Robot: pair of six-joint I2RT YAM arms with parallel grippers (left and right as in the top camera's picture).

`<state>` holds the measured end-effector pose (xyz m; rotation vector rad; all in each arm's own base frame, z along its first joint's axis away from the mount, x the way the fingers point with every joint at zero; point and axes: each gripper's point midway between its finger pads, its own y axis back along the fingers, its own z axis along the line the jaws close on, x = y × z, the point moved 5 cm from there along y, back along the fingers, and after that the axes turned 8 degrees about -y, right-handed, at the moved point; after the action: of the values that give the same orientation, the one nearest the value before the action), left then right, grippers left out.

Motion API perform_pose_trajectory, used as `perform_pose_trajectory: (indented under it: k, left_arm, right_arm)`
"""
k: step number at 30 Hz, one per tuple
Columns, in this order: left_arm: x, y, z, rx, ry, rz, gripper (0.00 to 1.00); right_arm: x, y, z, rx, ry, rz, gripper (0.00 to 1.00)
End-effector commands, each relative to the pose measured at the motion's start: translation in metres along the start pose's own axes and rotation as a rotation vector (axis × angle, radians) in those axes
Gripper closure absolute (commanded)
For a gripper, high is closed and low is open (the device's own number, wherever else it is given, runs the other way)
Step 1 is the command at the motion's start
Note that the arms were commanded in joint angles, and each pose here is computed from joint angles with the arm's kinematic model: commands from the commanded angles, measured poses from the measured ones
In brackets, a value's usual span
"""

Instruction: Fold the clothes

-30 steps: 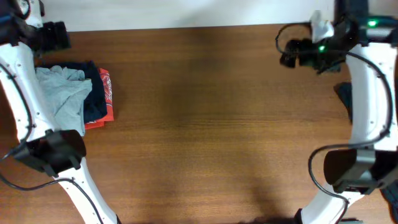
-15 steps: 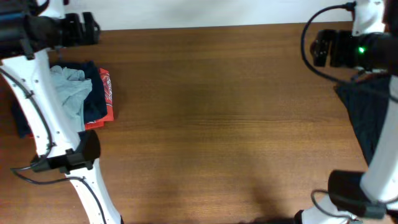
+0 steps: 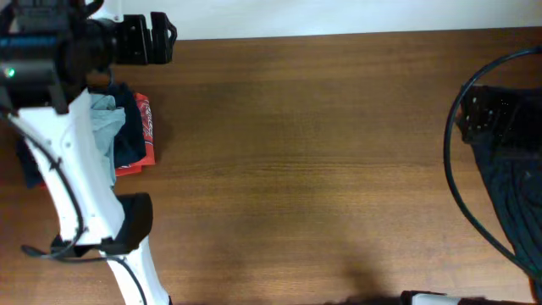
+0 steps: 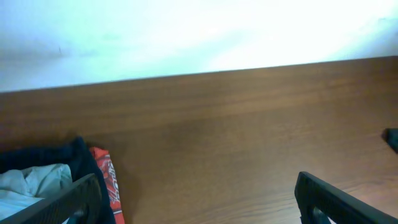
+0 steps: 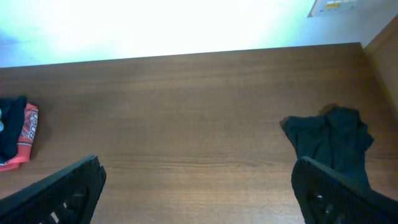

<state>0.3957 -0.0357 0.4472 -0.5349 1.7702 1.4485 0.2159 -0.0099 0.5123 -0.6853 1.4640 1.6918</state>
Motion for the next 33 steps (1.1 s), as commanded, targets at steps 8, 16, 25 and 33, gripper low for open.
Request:
perform_pose_trajectory:
  k: [8,16,25,33]
  left_arm:
    - [-0.003,0.014,-0.005,0.007,0.004,-0.032,0.01]
    - [-0.003,0.013,-0.005,0.008,0.005,-0.029,0.01]
    - [-0.003,0.013,-0.005,0.008,0.005,-0.029,0.01]
    - [-0.003,0.013,-0.005,0.008,0.005,-0.029,0.01]
  right_arm:
    - [-0.002,-0.009,-0.004,0.02,-0.018,0.02,0.01]
    - [-0.002,-0.013,-0.004,0.021,-0.019,0.029,0.01]
    - [0.012,-0.008,-0.005,0.026,-0.023,0.06,0.01]
    - [0.102,0.022,-0.014,0.045,-0.039,0.187,0.01]
